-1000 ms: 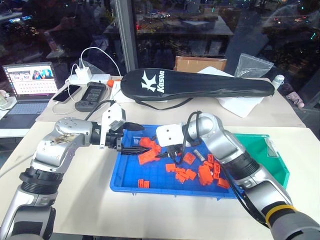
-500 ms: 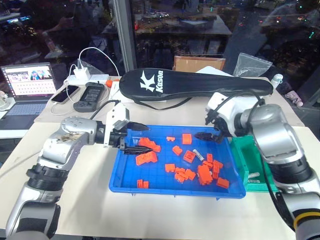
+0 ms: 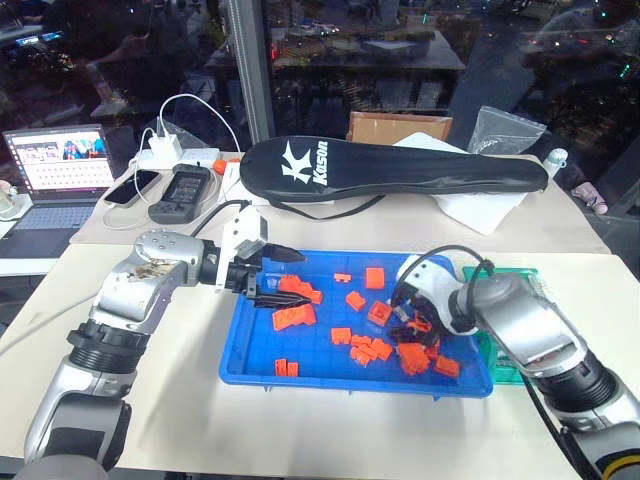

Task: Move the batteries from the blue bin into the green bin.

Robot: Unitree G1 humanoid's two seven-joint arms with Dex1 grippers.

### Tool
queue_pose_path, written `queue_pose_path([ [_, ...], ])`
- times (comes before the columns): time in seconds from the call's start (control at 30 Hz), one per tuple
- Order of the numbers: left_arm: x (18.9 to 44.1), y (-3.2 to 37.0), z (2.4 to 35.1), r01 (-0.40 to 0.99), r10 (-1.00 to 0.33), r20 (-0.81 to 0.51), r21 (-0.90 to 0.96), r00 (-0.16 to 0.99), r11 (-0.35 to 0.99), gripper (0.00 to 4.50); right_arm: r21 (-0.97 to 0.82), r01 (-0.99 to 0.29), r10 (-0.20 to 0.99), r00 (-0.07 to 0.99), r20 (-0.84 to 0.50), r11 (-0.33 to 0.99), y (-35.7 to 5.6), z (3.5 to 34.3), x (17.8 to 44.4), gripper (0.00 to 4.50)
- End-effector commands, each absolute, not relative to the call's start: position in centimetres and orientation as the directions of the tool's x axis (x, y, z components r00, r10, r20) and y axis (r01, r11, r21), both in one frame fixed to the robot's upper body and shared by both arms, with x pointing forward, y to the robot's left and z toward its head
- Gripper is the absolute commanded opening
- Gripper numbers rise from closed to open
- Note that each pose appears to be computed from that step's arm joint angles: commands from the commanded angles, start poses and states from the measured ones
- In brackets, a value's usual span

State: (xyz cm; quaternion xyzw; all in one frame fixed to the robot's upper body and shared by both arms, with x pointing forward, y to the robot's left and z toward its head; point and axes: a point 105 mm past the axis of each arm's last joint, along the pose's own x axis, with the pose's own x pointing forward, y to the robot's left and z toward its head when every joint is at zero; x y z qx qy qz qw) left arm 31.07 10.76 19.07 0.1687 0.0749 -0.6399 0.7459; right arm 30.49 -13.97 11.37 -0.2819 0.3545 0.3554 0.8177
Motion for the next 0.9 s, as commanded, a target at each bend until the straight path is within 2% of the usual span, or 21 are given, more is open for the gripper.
queue_pose_path([
  [0.03, 30.9, 10.7, 20.4, 0.970, -0.933, -0.312, 0.211, 0.180, 0.117, 4.50, -0.296, -0.779, 0.366, 0.547, -0.753, 0.553, -14.1, 11.7, 31.6, 3.81],
  [0.17, 30.8, 10.6, 20.4, 0.970, -0.933, -0.308, 0.211, 0.186, 0.124, 4.50, -0.287, -0.776, 0.372, 0.547, -0.750, 0.562, -13.9, 10.8, 32.9, 2.42],
  [0.3, 30.7, 10.9, 20.4, 0.968, -0.930, -0.313, 0.215, 0.194, 0.129, 4.50, -0.251, -0.788, 0.386, 0.518, -0.763, 0.563, -13.9, 10.1, 32.9, 1.04],
  [0.37, 30.7, 10.9, 20.4, 0.968, -0.929, -0.314, 0.215, 0.196, 0.132, 4.50, -0.232, -0.798, 0.406, 0.504, -0.763, 0.556, -13.7, 10.2, 32.7, 0.41],
  [0.4, 30.7, 10.9, 20.4, 0.968, -0.929, -0.313, 0.214, 0.196, 0.132, 4.50, -0.236, -0.804, 0.416, 0.504, -0.757, 0.545, -13.6, 10.6, 32.6, 0.27],
  [0.5, 30.6, 10.9, 20.4, 0.969, -0.930, -0.311, 0.210, 0.194, 0.132, 4.50, -0.264, -0.791, 0.436, 0.543, -0.717, 0.551, -13.6, 12.6, 33.0, 0.27],
  [0.57, 30.6, 10.8, 20.5, 0.970, -0.932, -0.308, 0.207, 0.189, 0.128, 4.50, -0.314, -0.832, 0.533, 0.540, -0.652, 0.458, -12.8, 15.0, 32.7, 0.27],
  [0.67, 30.5, 10.6, 20.6, 0.974, -0.936, -0.312, 0.203, 0.164, 0.103, 4.50, -0.386, -0.821, 0.529, 0.568, -0.630, 0.421, -15.0, 18.1, 32.2, 0.27],
  [0.77, 30.7, 10.2, 20.9, 0.975, -0.941, -0.307, 0.207, 0.143, 0.081, 4.50, -0.418, -0.768, 0.525, 0.638, -0.563, 0.485, -17.9, 21.9, 31.8, 0.27],
  [0.9, 30.8, 9.4, 21.3, 0.977, -0.950, -0.294, 0.207, 0.109, 0.048, 4.50, -0.400, -0.719, 0.465, 0.682, -0.565, 0.568, -21.9, 22.9, 30.0, 0.27],
])
